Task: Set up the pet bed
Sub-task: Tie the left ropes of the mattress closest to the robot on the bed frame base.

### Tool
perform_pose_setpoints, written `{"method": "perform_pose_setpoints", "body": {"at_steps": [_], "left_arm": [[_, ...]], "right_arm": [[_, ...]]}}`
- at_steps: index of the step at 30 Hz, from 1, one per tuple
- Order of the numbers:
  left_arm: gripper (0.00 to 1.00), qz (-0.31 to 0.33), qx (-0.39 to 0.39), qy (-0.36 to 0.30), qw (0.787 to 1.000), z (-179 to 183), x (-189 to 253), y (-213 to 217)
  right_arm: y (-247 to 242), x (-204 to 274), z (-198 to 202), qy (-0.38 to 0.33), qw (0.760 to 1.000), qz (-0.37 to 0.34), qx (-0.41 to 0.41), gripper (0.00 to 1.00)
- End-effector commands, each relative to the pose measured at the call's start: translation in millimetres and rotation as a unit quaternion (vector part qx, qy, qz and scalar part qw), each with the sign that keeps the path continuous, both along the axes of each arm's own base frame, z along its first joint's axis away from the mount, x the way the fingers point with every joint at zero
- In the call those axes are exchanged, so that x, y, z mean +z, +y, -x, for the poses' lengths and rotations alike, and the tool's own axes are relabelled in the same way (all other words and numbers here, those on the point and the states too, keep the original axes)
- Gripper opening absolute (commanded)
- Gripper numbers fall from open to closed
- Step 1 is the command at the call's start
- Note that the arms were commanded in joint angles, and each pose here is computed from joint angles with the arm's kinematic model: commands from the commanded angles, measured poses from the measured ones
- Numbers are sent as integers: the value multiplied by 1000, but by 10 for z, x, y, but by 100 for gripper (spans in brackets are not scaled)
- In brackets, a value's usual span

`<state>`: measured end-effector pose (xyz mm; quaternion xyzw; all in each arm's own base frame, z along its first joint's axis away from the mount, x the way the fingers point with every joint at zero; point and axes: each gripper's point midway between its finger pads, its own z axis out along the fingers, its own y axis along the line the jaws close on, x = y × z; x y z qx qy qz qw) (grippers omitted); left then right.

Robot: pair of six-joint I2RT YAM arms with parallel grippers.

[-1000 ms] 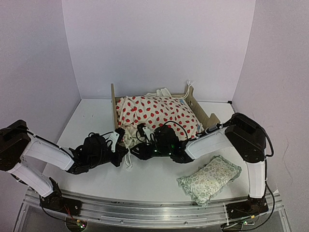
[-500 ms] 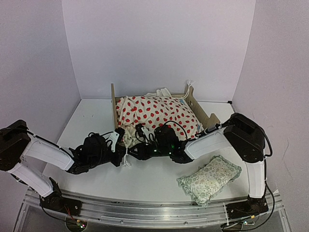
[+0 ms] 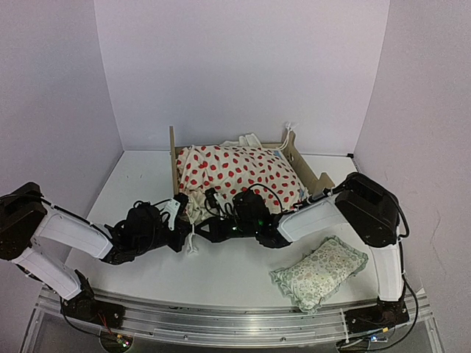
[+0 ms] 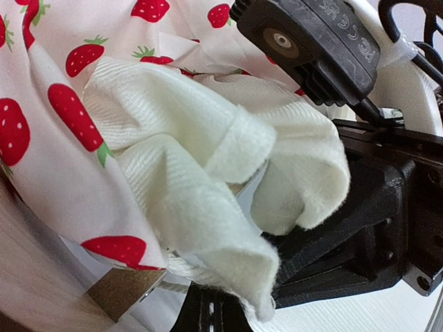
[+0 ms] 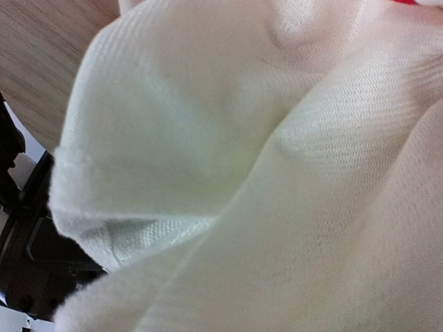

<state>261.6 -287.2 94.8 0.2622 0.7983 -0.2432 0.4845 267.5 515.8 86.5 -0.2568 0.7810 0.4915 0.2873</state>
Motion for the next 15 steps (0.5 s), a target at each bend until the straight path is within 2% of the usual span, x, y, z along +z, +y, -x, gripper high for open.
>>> {"method": "perform_pose_setpoints", "body": {"at_steps": [1, 5, 8, 13, 15], "left_arm": [[1, 40, -18, -18, 999, 13, 206, -114], [2, 45, -21, -19, 999, 32, 227, -110], [7, 44, -22, -18, 999, 39, 224, -109], [34, 45, -19, -11, 999, 64, 236, -74], [40, 45, -18, -9, 999, 83, 244, -49]], "right_arm": [[120, 180, -64, -19, 999, -32, 0, 3], [143, 205, -49, -20, 999, -45, 6, 0], [140, 225, -50, -23, 998, -51, 6, 0], [98, 210, -98, -30, 998, -46, -12, 0], [81, 200, -116, -32, 998, -43, -19, 0]]}}
